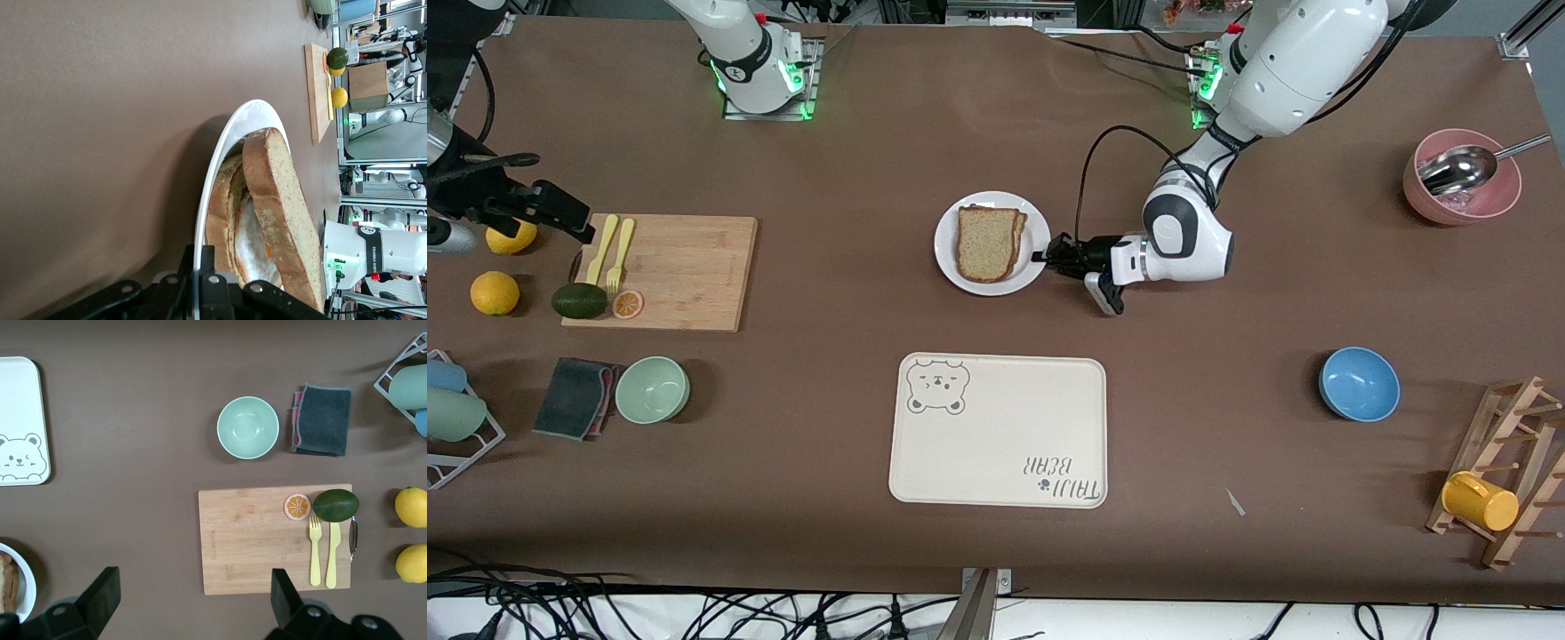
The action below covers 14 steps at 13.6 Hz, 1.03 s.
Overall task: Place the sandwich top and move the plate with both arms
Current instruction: 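Slide the plate with the left gripper onto the cream bear tray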
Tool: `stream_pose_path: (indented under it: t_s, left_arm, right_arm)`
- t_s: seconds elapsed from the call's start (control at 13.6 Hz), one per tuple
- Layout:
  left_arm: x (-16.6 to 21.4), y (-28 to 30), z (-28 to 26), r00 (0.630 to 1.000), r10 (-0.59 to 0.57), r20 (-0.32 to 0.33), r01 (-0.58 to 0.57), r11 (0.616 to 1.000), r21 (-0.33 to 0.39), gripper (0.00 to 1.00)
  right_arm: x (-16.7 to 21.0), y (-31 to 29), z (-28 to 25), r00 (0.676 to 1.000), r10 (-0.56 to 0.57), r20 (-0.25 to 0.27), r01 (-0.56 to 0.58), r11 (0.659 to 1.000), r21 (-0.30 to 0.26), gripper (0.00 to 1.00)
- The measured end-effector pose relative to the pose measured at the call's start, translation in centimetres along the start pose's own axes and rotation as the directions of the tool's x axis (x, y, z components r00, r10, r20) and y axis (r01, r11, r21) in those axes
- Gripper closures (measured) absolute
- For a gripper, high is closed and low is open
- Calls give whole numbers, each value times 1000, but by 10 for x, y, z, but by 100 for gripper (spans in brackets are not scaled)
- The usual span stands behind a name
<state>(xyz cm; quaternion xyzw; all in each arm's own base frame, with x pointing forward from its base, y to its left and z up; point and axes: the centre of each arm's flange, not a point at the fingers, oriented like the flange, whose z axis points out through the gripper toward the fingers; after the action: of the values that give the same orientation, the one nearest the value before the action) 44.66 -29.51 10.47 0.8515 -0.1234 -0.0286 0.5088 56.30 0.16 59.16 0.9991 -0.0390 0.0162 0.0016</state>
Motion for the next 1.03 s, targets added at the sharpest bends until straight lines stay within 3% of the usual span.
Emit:
stream_pose_path:
  t_s: [0.59,1.03]
  left_arm:
    - [17,4,-27,999,-52,-16,51,998,-43,96]
    - [54,19,-67,992,-110,-57,107,993,-43,96]
  right_arm:
    - [0,0,0,1000,0,0,0,1000,0,0]
    - [-1,0,0,1000,0,5,0,1000,0,0]
